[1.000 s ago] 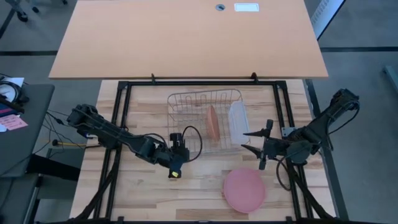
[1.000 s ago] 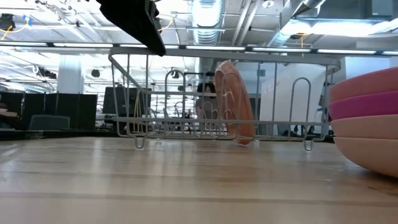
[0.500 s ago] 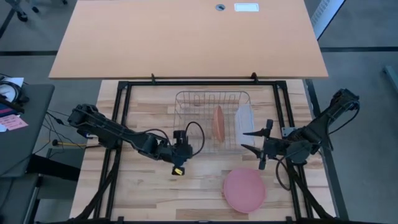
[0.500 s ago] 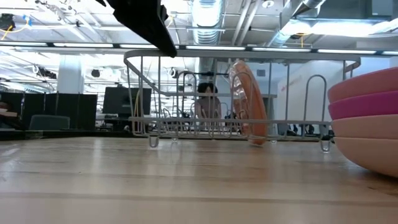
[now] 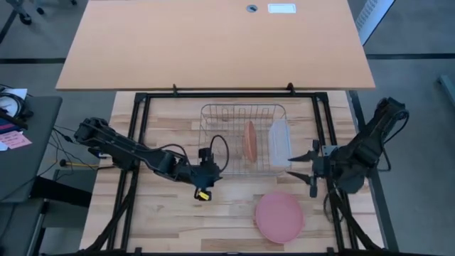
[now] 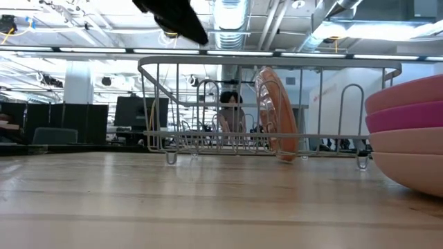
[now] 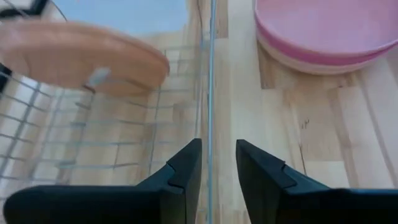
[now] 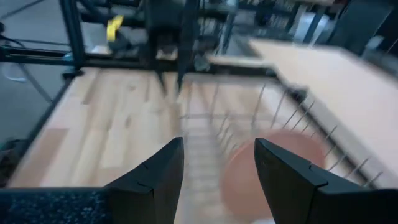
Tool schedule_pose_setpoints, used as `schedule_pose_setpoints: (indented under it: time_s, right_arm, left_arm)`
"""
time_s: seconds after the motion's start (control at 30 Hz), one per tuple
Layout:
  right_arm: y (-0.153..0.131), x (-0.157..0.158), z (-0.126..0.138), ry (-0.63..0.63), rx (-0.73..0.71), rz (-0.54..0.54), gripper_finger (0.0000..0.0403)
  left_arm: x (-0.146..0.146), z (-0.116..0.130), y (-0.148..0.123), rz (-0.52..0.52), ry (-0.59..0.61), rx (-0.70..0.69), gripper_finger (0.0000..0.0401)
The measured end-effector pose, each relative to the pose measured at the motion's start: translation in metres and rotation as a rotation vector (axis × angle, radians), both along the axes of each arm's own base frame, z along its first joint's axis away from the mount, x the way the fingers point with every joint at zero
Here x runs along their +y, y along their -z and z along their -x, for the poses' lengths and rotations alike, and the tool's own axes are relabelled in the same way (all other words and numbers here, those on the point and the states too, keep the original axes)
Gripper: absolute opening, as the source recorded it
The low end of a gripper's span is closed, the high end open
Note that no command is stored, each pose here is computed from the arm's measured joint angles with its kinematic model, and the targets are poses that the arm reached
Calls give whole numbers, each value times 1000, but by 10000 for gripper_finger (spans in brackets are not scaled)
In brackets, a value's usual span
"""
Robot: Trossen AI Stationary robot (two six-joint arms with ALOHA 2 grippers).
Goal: Sort dishes
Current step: Put the light pink plate in the dish rack
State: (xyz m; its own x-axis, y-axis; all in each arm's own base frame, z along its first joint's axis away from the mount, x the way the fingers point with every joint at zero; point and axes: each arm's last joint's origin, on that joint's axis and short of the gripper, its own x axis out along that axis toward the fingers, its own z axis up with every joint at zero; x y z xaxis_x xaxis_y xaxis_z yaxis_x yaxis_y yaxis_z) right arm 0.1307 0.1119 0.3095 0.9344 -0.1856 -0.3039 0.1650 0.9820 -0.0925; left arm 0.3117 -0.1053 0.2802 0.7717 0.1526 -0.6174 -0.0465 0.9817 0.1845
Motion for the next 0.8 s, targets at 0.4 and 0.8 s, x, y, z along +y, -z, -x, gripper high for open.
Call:
schedule_pose_setpoints:
  time_s: [0.4, 0.8]
  right_arm:
    - [37, 47, 5, -38, 150, -286, 200]
    - [84, 79, -10, 13, 349, -328, 200]
  left_arm:
    - [-10, 3, -34, 113, 111, -233, 96]
    - [-31, -15, -8, 181, 161, -201, 96]
